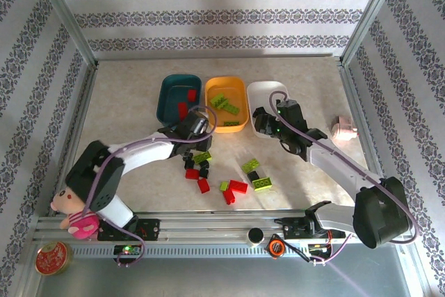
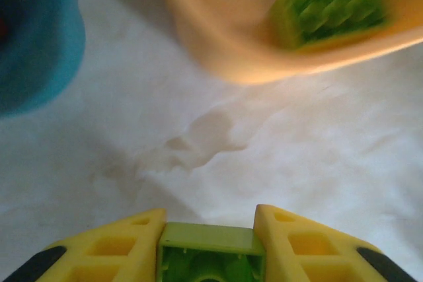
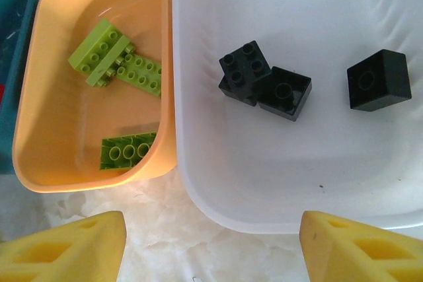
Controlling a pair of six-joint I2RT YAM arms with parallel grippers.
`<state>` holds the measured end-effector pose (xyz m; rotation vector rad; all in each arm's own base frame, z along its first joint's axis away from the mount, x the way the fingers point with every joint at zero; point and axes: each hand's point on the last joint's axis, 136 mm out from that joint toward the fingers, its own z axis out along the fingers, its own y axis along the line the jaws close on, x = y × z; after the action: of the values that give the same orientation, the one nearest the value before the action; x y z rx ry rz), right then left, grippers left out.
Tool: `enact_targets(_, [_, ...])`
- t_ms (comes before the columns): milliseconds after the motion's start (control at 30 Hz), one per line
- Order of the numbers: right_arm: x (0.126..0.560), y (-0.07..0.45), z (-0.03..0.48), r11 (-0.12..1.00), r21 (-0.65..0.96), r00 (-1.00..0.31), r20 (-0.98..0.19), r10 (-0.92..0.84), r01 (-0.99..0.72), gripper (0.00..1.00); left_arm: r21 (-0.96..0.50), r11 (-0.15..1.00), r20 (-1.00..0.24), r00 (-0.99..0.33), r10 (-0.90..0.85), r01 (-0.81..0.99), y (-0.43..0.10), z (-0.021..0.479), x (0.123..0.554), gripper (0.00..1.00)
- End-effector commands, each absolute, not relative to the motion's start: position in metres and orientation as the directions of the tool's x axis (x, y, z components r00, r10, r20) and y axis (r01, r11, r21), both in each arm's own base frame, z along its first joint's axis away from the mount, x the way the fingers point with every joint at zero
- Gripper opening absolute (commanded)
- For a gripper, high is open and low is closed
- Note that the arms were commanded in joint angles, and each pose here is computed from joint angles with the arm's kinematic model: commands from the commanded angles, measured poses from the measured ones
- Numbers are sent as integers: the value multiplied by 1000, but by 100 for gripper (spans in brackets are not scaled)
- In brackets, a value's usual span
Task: Sort the legos into containers by color
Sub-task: Pick up the lego from the center of the table, then place the lego in the container.
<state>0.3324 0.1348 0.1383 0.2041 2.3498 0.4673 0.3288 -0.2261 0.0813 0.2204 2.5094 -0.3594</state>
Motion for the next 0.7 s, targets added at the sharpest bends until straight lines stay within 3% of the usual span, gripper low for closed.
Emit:
enact_targets(0, [324,129,136,916,400,-725,-621,296,31,70,-292,922,-657,-754,2,256,-237,140,340,38])
enact_targets(200, [307,125,124,914,403,-739,-604,298,39,70,-291,923,-704,-710,-27,253,-253,173,392,39])
enact_targets(500, [277,122,107,915,403,-780,-563,274,30,71,-367,912,-628,-773,-97,184,-271,137,476,42])
enact_targets(567, [269,124,101,913,408,-795,-546,265,25,71,-383,907,-613,-782,-109,173,-274,130,485,48])
enact_targets(667, [259,129,96,908,419,-816,-525,242,0,72,-405,898,-610,-782,-125,173,-278,133,492,64])
